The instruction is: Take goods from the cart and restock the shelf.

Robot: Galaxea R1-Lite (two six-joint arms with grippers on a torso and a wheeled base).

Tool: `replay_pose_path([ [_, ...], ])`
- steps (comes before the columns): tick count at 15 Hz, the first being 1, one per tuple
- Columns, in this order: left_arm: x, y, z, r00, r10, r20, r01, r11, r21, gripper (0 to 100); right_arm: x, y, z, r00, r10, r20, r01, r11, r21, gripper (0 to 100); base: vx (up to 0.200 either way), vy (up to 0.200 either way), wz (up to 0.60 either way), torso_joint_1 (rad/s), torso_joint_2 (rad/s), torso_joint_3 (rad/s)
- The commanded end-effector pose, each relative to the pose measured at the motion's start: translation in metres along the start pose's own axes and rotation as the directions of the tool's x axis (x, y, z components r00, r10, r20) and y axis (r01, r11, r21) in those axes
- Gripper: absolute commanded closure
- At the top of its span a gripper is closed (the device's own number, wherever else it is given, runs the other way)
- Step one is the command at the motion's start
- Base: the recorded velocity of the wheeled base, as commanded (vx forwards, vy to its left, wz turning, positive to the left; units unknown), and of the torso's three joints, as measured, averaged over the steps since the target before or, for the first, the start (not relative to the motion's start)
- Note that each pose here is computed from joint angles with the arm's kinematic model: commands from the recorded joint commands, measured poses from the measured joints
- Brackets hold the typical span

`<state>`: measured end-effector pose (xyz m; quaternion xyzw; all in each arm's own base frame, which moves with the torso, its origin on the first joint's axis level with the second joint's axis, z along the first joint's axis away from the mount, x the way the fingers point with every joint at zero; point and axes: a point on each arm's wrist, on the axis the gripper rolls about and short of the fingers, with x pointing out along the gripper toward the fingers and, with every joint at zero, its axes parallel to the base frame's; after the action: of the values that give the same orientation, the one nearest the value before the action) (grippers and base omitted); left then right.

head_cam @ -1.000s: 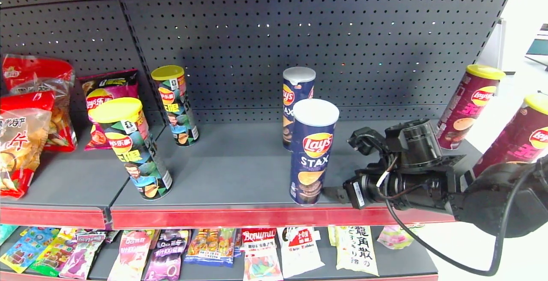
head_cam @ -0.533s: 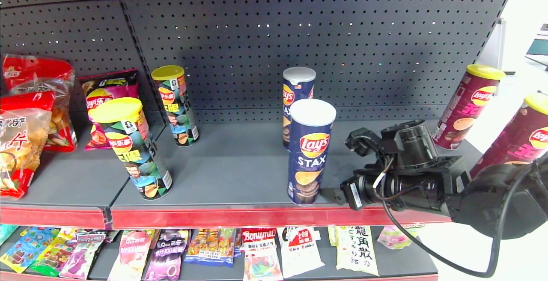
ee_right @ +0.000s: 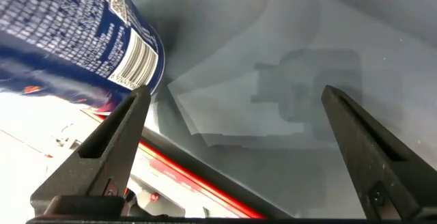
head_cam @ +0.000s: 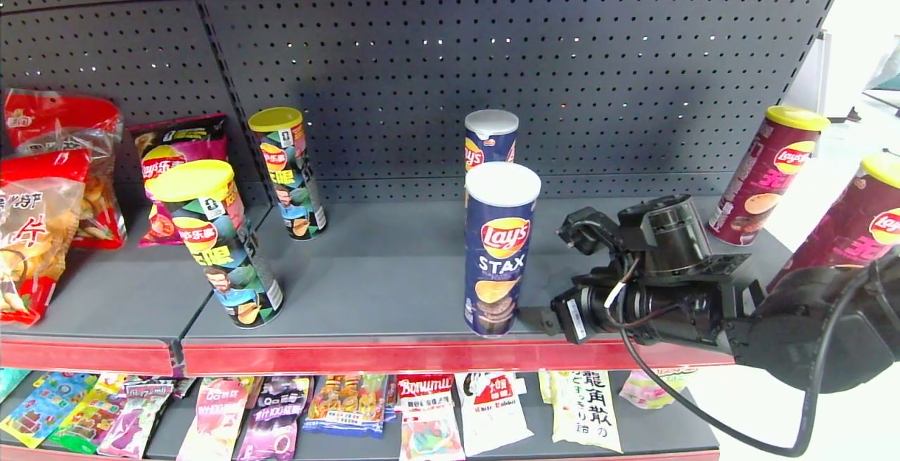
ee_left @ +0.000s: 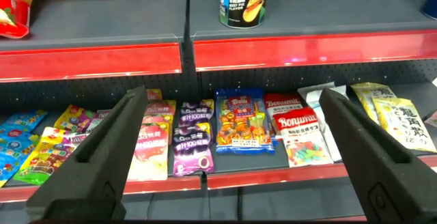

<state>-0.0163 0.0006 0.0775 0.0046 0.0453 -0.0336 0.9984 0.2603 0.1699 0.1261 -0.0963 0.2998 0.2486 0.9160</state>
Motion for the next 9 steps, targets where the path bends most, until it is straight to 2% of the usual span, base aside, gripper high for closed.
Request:
replay_pose_path([
  [1,0.0001,0.0,-0.0001,1.0,0.0,-0.001,0.0,1.0,0.0,0,-0.0004,0.0027,0.0002,1.0,0.007,0.001,-0.007,1.0,-0.004,0,0.0,0.0,0.0,0.0,0.0,0.0],
  [9,0.0001,0.0,-0.0001,1.0,0.0,-0.001,0.0,1.0,0.0,0,0.0009,0.0094,-0.0004,1.0,0.023,-0.001,-0.023,1.0,-0.019,0,0.0,0.0,0.0,0.0,0.0,0.0],
])
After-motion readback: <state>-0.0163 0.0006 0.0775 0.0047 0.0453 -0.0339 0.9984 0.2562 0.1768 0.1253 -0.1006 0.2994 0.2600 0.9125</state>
